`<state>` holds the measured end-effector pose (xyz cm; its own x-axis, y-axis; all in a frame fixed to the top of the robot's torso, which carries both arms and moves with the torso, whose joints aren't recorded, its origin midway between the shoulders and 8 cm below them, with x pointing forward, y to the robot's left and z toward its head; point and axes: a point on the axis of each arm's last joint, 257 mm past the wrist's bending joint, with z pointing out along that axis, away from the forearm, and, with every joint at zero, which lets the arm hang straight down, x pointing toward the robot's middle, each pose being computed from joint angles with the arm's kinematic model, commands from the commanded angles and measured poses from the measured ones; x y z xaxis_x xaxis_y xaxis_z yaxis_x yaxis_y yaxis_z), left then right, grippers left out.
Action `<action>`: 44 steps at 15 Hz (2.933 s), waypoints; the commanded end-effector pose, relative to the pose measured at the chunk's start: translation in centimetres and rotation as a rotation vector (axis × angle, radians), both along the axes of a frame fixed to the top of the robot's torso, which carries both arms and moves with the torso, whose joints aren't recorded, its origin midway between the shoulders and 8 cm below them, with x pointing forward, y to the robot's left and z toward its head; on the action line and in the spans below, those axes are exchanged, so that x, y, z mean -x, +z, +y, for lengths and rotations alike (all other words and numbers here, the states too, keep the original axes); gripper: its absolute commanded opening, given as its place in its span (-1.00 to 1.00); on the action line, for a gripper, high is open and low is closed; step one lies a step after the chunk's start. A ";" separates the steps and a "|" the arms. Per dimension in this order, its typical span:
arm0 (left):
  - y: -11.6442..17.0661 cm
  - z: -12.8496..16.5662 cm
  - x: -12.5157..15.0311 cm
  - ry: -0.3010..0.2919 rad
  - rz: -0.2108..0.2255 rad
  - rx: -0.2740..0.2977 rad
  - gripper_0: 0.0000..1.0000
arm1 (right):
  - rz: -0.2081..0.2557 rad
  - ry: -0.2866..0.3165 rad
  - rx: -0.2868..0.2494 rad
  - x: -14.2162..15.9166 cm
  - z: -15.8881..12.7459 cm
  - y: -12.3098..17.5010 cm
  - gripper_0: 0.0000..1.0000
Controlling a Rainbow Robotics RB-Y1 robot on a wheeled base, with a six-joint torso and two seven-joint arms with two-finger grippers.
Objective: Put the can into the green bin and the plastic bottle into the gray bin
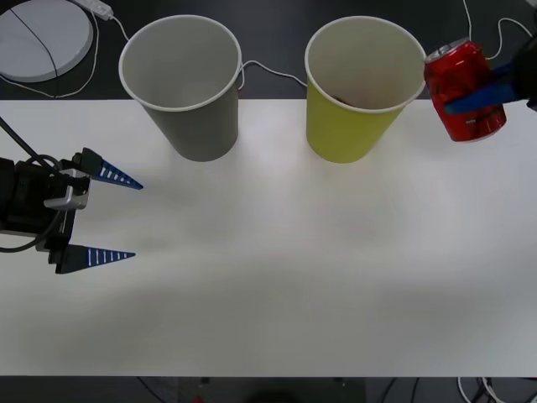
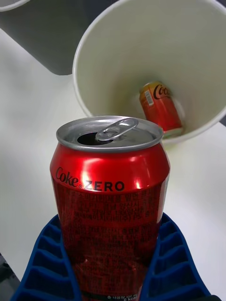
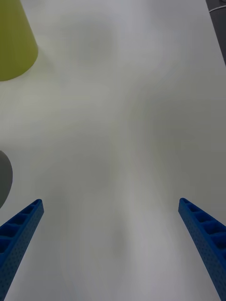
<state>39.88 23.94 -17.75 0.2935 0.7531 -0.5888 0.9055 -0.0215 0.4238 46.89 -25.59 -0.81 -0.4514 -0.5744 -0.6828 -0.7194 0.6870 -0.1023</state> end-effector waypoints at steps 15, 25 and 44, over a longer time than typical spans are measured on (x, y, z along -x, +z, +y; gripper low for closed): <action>0.0 0.0 0.0 0.000 0.000 0.000 1.00 | -0.021 -0.028 0.189 -11.3 8.8 2.7 -1.00; 0.0 0.0 0.0 0.000 0.000 0.000 1.00 | -0.074 0.049 0.266 -11.4 7.7 3.1 1.00; 0.0 0.0 0.0 0.000 0.000 0.000 1.00 | -0.208 0.395 0.061 0.1 0.6 -0.5 1.00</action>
